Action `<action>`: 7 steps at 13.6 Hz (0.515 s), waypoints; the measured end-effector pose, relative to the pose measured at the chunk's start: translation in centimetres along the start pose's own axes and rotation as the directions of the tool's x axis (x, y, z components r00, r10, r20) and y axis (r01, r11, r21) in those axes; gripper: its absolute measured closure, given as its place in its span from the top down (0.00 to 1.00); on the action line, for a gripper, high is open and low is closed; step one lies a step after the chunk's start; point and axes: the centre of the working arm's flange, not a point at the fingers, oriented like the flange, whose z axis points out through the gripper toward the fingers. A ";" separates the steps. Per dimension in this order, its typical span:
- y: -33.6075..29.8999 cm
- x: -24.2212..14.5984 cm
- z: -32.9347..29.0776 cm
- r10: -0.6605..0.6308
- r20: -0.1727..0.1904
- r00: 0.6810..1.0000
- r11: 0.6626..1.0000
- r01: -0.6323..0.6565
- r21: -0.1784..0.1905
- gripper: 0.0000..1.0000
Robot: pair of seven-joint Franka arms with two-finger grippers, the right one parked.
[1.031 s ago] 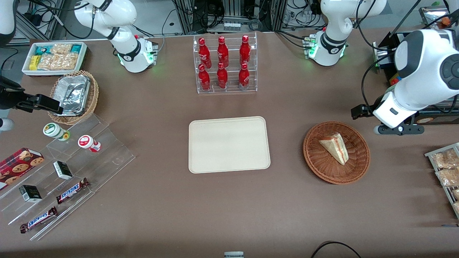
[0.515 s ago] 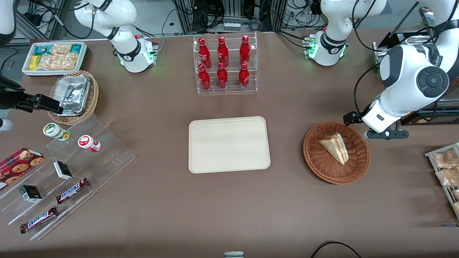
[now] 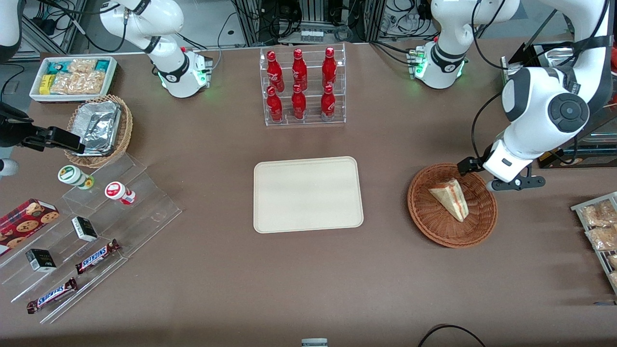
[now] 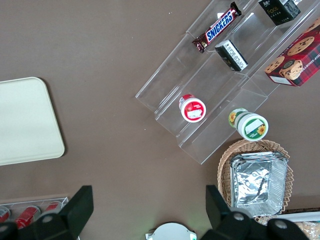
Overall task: Place sandwich from basket to tray
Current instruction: 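Lower the open left gripper around the sandwich and close on it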
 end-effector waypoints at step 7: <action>3.4 0.7 2.4 -0.227 -0.038 0.973 0.974 0.226 -0.020 1.00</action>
